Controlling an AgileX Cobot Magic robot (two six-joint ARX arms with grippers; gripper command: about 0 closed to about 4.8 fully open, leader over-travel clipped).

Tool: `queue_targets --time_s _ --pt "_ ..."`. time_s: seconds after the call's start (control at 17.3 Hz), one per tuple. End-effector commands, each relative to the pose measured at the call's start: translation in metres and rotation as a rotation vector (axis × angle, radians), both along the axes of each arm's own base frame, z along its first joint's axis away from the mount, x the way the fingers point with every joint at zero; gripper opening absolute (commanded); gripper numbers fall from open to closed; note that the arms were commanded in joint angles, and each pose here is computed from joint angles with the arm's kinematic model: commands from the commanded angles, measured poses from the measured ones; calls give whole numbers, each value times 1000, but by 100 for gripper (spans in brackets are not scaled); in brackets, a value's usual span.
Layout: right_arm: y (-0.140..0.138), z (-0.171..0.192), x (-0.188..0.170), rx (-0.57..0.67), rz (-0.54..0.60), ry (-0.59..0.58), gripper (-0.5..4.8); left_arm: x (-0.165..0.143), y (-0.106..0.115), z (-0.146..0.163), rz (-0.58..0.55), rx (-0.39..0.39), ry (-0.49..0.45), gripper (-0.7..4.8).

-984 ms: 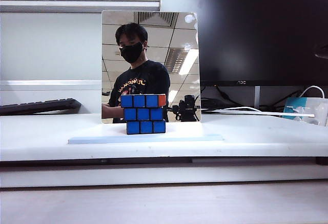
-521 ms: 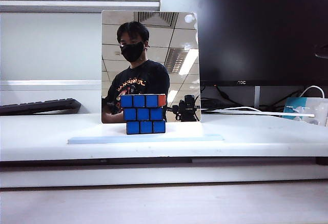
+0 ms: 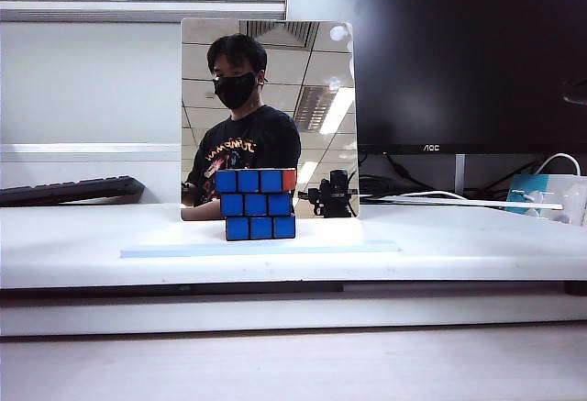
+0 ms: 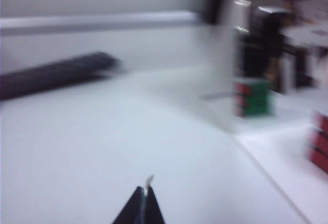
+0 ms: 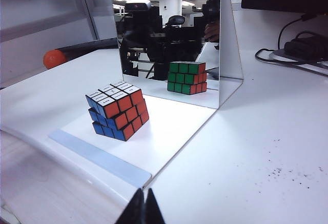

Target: Move the the Rubik's Cube near the mirror.

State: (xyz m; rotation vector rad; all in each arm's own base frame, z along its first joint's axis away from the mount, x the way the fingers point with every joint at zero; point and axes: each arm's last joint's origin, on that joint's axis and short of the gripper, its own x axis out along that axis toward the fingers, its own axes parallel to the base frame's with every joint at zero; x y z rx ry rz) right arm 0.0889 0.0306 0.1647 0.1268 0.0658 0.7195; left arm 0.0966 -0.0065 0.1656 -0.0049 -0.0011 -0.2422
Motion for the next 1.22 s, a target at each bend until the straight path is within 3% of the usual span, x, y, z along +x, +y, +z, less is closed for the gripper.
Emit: queue_targets --time_s 0.06,0.29,0.52,1.22 --pt "0 -1 0 3 5 -4 0 0 3 6 42 5 -55 -5" --pt "0 -1 0 3 4 -4 0 0 4 6 46 8 -59 -5" --pt "0 -1 0 3 4 -4 0 0 6 6 126 -38 -52 -4" --pt "0 -1 0 3 4 -4 0 0 7 7 171 -39 -63 -4"
